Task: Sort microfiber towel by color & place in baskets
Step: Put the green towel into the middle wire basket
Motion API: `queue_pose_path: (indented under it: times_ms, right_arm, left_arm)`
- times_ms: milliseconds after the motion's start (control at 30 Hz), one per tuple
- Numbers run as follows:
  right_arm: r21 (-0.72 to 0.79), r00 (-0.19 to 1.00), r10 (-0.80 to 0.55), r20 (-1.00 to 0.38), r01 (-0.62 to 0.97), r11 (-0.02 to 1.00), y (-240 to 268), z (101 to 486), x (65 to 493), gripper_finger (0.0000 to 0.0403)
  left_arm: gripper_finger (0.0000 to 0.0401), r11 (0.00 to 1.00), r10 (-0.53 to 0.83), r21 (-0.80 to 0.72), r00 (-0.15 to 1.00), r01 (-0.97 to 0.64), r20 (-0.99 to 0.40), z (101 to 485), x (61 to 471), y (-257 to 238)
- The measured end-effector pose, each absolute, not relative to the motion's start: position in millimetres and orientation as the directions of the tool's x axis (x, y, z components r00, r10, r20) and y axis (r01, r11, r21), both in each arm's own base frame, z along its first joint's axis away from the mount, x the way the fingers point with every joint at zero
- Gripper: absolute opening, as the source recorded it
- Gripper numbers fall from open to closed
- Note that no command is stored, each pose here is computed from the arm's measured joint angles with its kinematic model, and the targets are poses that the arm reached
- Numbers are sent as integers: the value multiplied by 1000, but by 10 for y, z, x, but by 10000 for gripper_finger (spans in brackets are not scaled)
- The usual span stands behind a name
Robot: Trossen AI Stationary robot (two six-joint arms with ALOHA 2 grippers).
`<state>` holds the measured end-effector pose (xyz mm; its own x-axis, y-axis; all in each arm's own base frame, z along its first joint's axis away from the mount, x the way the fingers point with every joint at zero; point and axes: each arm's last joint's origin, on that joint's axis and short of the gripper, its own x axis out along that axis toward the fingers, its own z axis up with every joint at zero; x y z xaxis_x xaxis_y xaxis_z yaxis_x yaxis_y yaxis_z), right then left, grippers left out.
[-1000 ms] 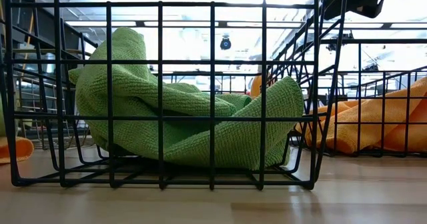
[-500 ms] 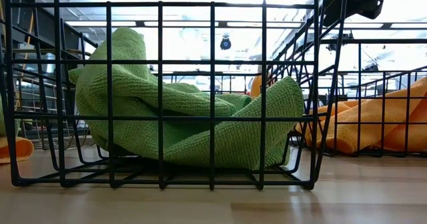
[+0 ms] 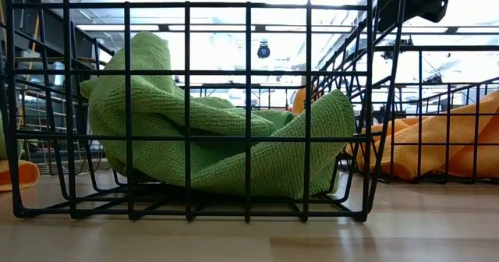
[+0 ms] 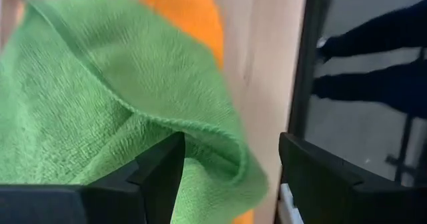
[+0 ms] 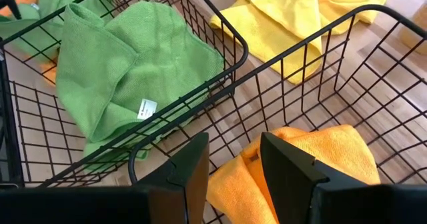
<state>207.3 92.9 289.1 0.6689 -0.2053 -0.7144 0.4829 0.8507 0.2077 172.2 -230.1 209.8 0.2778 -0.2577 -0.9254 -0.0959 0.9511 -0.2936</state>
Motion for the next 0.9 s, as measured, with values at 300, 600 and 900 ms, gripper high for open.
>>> queue_pose_path:
  times_ms: [300, 600, 900]
  right_arm:
    - [207, 669, -205, -715, 483, 851, 929, 2890, 2074, 129]
    - [186, 658, -220, -720, 488, 853, 920, 2882, 2061, 129]
    - [142, 649, -246, -720, 485, 863, 907, 2874, 2049, 129]
  left_arm:
    - [79, 942, -280, -306, 180, -137, -943, 2018, 1816, -2305]
    - [3, 754, -524, -656, 571, -34, -632, 3674, 1749, -1628]
    - [0, 907, -143, -421, 958, 26, -249, 4871, 1771, -814]
